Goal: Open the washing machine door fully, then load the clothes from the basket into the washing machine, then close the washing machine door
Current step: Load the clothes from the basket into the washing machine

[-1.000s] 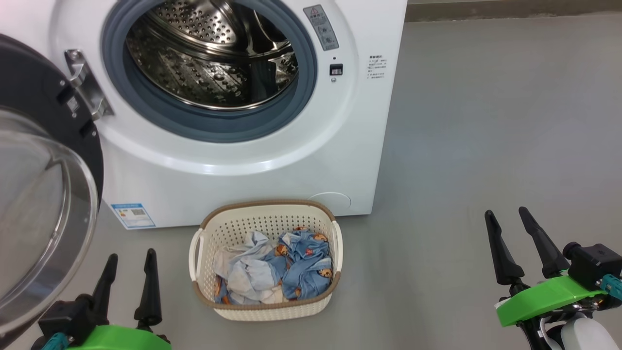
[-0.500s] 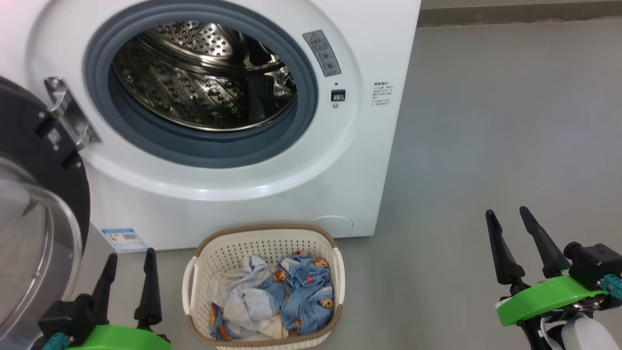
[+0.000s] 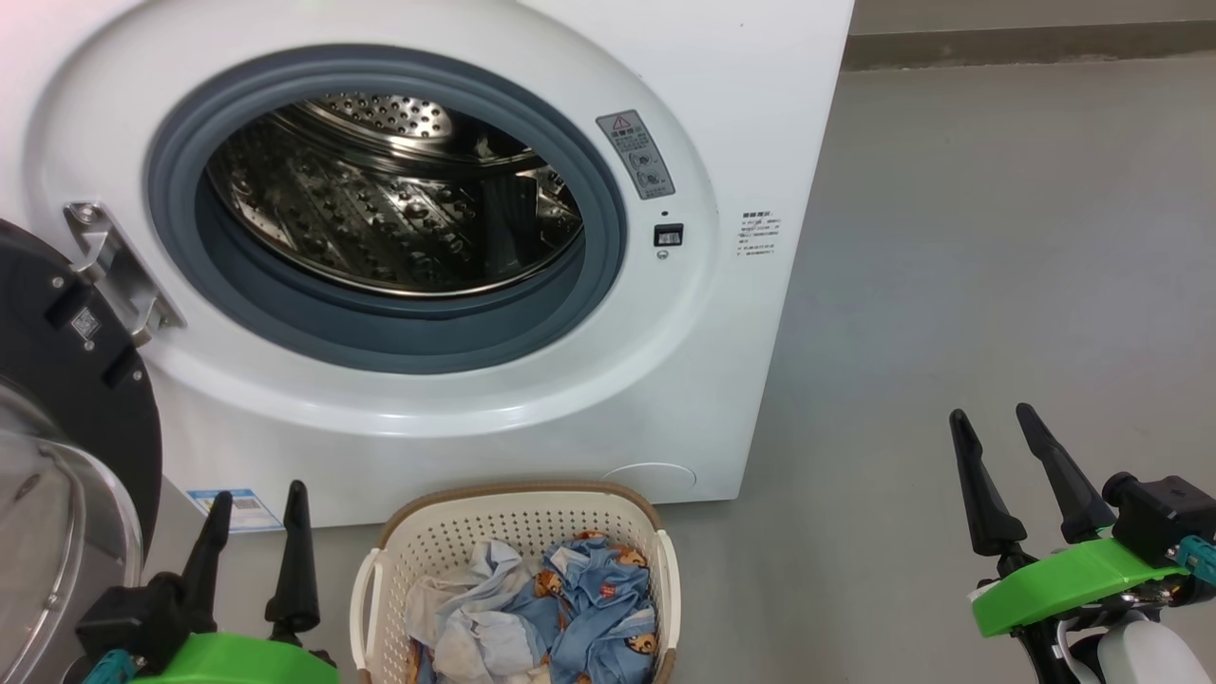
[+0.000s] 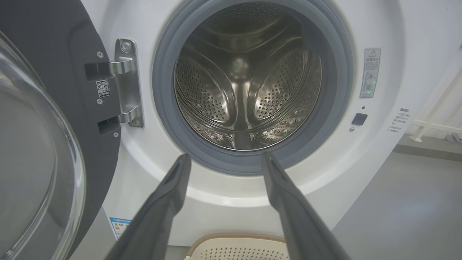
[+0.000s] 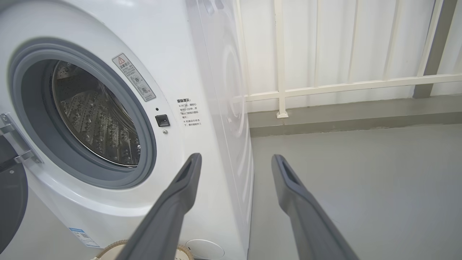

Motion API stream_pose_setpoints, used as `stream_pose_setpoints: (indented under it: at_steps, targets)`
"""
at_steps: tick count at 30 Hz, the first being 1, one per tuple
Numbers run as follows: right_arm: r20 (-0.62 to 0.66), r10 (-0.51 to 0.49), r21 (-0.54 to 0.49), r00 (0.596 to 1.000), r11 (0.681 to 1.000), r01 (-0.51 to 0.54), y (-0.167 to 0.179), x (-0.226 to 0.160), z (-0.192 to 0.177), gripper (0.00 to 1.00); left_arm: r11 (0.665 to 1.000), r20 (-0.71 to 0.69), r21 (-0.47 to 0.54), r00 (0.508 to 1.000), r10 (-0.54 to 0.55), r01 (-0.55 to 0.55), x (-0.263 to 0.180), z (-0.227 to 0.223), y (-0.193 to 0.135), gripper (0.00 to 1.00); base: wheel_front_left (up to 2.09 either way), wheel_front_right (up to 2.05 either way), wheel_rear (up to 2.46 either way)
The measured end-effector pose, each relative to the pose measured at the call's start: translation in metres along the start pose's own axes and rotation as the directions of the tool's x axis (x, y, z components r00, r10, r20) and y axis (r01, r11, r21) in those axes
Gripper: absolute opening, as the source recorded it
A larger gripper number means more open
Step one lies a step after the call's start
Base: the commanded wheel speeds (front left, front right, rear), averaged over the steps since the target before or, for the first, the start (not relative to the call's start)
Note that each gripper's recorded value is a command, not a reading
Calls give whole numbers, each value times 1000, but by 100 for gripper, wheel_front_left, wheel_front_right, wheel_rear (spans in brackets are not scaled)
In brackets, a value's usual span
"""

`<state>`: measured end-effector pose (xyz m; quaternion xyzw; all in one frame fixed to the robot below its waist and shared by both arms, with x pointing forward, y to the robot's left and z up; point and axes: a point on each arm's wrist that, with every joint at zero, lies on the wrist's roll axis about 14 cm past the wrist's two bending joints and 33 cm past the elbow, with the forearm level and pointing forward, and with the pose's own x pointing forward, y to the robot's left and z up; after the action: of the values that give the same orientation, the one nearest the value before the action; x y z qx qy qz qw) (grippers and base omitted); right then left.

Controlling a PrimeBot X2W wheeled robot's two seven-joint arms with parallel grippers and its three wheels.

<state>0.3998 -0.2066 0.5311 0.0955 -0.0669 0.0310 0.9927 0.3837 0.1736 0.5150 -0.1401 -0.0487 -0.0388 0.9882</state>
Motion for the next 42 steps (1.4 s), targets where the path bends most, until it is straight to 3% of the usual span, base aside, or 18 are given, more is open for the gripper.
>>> stream_pose_setpoints:
  at_steps: [28, 42]
  targets:
    - [-13, 4, 2, 1000, 1000, -4, 2, 1, -5, 100, 1000, -2, 7, 1000, 3, -3, 0, -1, 0, 100, 0, 0, 0]
    - [-74, -16, 7, 997, 1000, 17, -6, 9, -29, 100, 998, -101, -5, 993, -56, 55, 19, -39, -19, 100, 0, 0, 0]
